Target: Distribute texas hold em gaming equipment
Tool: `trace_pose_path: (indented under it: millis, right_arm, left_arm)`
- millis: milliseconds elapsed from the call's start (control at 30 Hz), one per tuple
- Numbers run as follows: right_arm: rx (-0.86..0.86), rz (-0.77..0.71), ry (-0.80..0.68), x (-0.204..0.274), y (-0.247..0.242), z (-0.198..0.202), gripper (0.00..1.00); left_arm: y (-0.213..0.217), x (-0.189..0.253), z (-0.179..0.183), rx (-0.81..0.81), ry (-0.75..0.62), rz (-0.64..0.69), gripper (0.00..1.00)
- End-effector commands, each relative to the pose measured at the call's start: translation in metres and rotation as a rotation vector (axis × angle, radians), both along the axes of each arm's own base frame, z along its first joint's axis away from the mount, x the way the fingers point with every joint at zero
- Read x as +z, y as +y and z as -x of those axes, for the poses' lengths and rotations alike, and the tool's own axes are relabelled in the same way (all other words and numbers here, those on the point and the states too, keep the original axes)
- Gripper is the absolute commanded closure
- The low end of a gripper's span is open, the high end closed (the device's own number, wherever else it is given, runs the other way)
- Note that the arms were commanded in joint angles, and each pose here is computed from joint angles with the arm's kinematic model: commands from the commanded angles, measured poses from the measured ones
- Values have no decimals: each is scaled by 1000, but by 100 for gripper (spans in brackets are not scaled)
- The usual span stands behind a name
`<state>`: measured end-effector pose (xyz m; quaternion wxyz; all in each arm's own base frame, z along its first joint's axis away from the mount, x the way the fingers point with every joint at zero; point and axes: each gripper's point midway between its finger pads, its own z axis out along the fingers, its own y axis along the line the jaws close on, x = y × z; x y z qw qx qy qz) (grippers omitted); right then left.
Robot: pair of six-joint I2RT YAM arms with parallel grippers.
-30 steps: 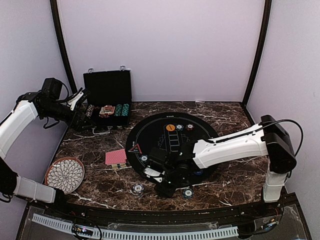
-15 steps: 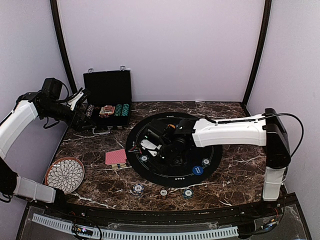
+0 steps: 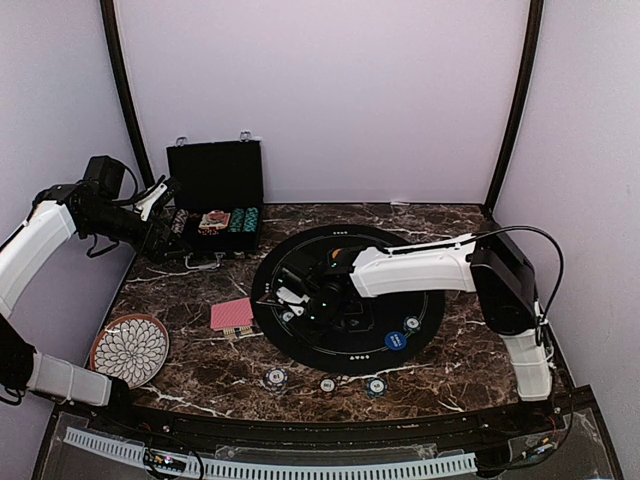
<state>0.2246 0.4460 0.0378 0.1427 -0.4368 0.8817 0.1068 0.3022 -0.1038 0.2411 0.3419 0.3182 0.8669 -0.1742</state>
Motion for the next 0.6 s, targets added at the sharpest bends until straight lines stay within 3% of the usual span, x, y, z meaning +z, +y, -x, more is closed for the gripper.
trace_pose_path:
  millis: [0, 567]
  right_arm:
    - [-22, -67, -33, 10, 18, -19, 89]
    - [-47, -47, -35, -9, 13, -38, 89]
  left_arm:
    - [-3, 14, 5, -22, -40, 8, 1]
    - [-5, 15, 4, -26, -40, 19, 1]
